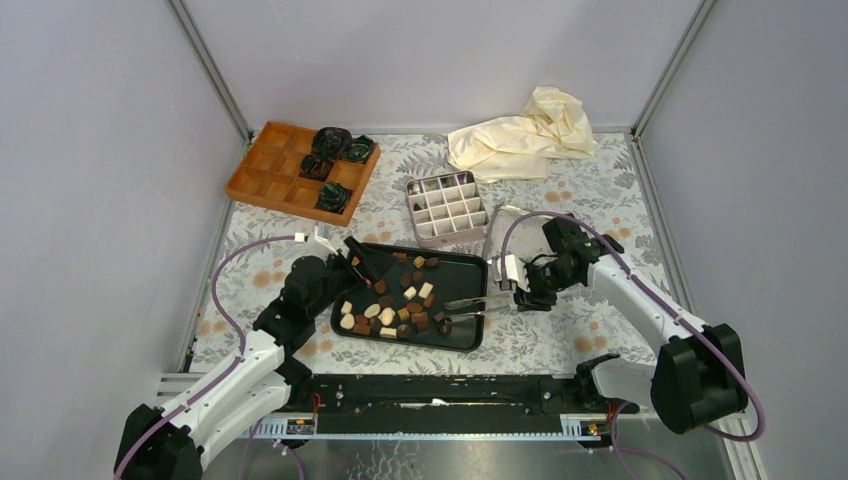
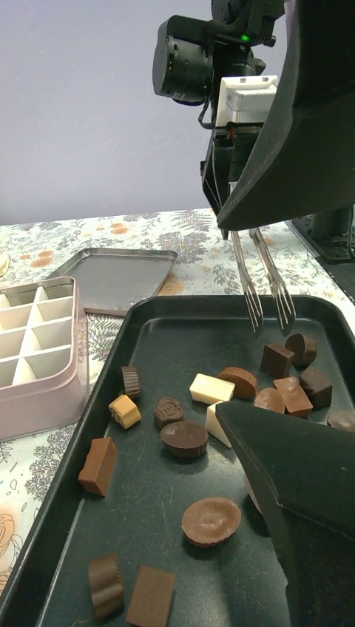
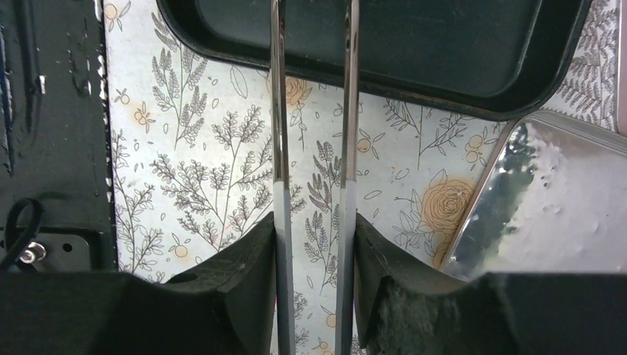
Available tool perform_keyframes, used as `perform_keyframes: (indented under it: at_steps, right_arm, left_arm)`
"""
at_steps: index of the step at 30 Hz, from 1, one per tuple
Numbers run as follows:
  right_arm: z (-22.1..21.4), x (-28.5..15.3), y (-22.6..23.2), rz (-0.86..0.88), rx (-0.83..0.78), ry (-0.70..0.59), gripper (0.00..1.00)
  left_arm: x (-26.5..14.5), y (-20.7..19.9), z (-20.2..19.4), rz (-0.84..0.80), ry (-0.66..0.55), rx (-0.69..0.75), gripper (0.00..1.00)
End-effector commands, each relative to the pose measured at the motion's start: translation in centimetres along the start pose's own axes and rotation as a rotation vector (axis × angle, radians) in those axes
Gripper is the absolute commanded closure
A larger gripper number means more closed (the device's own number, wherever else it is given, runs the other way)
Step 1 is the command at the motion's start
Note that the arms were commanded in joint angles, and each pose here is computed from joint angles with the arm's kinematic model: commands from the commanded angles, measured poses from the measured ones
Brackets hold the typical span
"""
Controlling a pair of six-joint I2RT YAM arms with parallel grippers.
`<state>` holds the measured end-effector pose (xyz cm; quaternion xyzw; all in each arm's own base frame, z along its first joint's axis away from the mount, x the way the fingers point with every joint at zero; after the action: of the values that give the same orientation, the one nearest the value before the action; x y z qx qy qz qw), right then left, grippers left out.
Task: Pack the chocolate
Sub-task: Adjust the fake chocolate on the plate.
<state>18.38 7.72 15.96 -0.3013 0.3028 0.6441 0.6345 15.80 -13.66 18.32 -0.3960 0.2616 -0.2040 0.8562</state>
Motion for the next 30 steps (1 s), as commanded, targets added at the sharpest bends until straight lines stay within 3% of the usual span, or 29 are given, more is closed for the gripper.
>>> perform_keyframes:
  at_steps: [1, 17, 30]
  right_arm:
    - [1.0, -0.6, -1.5, -0.014, -0.100, 0.013, 0.57]
    - [2.4, 0.8, -2.6, 0.023, -0.156, 0.009, 0.59]
    - [3.4, 1.6, -3.0, 0.033, -0.185, 0.025, 0.54]
  left_arm:
    - [-0.1, -0.4, 0.3, -0.049, -0.025, 0.014, 0.07]
    - [0.1, -0.3, 0.4, -0.043, -0.024, 0.025, 0.07]
    - [0.3, -0.6, 0.6, -0.051, -0.027, 0.027, 0.08]
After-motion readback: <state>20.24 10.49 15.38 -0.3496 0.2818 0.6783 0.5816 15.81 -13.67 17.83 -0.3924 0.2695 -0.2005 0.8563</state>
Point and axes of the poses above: each gripper's point midway between its finger pads, its own x axis out along the fingers, its own y axis along the line the jaws close on, z = x × y, the point moved 10 cm from there along -x, back along the fingers, and after that the axes turned 5 degrees about x, right-handed, at the moved point
